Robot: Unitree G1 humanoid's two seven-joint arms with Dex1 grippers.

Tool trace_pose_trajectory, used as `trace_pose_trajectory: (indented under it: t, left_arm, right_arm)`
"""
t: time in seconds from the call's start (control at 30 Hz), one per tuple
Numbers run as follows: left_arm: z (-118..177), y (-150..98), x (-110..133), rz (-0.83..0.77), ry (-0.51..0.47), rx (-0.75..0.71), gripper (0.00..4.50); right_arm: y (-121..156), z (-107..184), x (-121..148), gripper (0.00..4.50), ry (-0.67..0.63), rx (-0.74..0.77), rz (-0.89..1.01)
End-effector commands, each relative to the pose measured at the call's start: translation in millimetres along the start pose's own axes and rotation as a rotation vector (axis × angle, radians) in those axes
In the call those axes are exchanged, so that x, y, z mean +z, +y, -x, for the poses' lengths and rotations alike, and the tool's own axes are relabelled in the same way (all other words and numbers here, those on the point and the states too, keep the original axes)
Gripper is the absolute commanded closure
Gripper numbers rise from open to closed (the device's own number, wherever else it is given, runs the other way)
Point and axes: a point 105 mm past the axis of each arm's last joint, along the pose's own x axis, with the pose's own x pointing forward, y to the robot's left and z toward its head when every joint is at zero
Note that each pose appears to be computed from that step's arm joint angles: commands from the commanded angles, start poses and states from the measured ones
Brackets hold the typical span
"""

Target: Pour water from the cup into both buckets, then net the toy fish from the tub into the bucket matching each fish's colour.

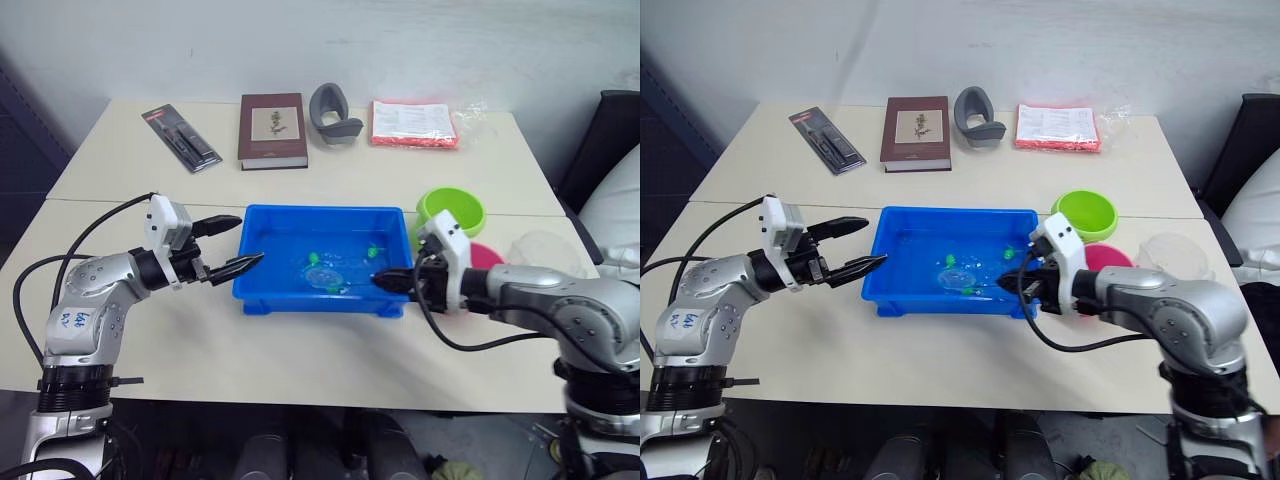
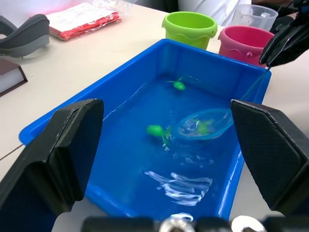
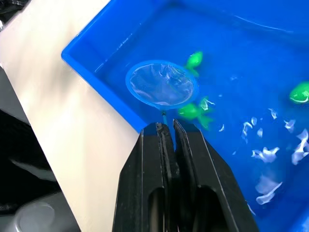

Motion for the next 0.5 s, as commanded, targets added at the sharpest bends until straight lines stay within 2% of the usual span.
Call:
trace_pose_trajectory:
  t: [0.03, 0.2, 0.5]
  left_arm:
    - [3.3, -1.2, 12.1, -0.040, -0.030, 0.003, 0.01]
    - [-1.7, -2.9, 10.8, -0.035, -0.034, -0.008, 0.01]
    - [-2.4, -1.2, 12.6, -0.039, -0.033, -0.014, 0.01]
  right_arm:
    - [-1.8, 13.3, 14.6, 4.50, -0.022, -0.033, 0.125]
    - [-9.9, 9.2, 8.6, 4.50, -0.010, -0.069, 0.099]
    - [-11.0, -2.7, -15.9, 4.50, 0.114, -0.027, -0.121]
